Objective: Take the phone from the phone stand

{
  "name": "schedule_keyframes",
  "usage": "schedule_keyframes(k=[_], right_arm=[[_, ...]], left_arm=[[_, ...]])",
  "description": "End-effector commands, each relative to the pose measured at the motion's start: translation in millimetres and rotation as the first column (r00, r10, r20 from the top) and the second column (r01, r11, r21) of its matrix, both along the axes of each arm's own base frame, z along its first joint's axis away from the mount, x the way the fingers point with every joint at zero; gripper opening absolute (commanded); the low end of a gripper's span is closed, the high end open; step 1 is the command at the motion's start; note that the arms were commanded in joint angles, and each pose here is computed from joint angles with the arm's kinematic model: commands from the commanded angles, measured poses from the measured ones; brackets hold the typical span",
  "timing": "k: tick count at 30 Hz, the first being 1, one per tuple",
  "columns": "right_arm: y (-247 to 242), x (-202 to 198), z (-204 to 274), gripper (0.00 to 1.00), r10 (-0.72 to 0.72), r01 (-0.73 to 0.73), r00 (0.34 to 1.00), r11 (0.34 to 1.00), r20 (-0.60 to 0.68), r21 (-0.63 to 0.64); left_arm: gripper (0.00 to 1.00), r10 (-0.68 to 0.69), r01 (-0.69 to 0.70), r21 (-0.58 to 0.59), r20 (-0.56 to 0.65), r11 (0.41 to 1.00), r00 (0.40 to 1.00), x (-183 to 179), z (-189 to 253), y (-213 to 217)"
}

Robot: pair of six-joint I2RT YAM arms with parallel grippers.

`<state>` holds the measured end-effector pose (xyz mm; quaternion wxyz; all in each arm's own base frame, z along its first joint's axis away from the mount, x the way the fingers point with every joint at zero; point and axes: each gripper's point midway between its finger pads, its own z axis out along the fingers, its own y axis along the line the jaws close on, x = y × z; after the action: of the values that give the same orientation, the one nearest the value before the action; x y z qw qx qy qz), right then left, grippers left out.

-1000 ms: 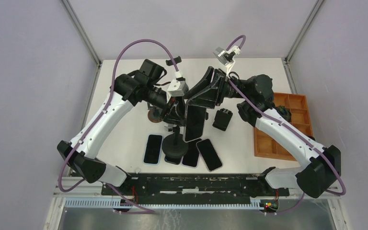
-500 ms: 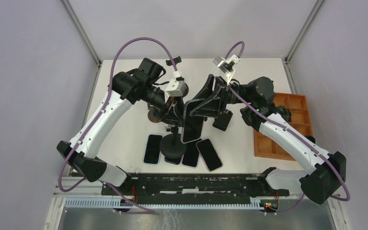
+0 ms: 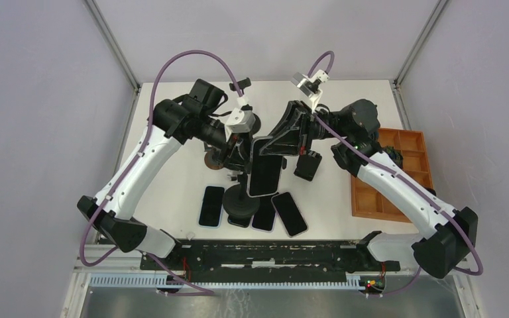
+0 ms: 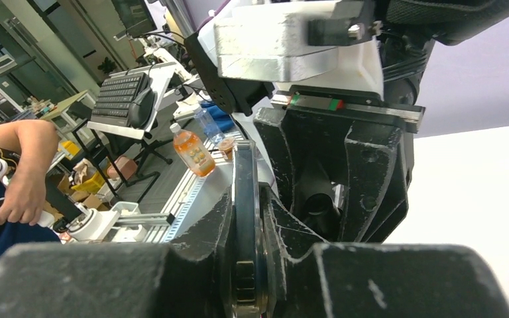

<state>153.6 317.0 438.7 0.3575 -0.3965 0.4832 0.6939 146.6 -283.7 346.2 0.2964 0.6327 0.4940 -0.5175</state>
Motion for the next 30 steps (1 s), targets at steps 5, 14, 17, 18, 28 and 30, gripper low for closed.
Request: schedule_keyframes(k=[5, 14, 17, 18, 28, 30], right_arm=[[-26.6, 39.9, 81.1, 0.00, -0.207, 0.195, 0.978, 0.947, 0.020, 0.256], [-56.6, 40.6, 110.9, 0.00, -0.252, 0.224, 0.967, 0.902, 0.031, 0.369], [-64.0, 32.8, 120.0, 0.00, -0.261, 0.217, 0.963, 0.893, 0.062, 0.395], [-66.2, 29.2, 124.1, 0.00, -0.264, 0.213, 0.961, 0.890, 0.075, 0.403], [-74.3, 34.7, 129.0, 0.00, -0.299, 0.249, 0.951, 0.889, 0.075, 0.385], [-81.2, 41.4, 129.8, 0.00, -0.329, 0.283, 0.942, 0.884, 0.066, 0.372]], left_arm=[[0.02, -0.102, 0.096, 0.038, 0.210, 0.995, 0.972, -24.6, -12.5, 16.1], [0.02, -0.145, 0.116, 0.124, 0.262, 0.985, 0.954, -28.2, -39.8, 21.4], [0.02, -0.132, 0.100, 0.134, 0.258, 0.986, 0.957, -25.1, -44.3, 20.6], [0.02, -0.129, 0.096, 0.137, 0.256, 0.986, 0.958, -24.5, -45.3, 20.5], [0.02, -0.121, 0.088, 0.133, 0.268, 0.987, 0.956, -21.7, -43.8, 18.6], [0.02, -0.116, 0.085, 0.126, 0.267, 0.988, 0.957, -21.1, -40.9, 17.4]])
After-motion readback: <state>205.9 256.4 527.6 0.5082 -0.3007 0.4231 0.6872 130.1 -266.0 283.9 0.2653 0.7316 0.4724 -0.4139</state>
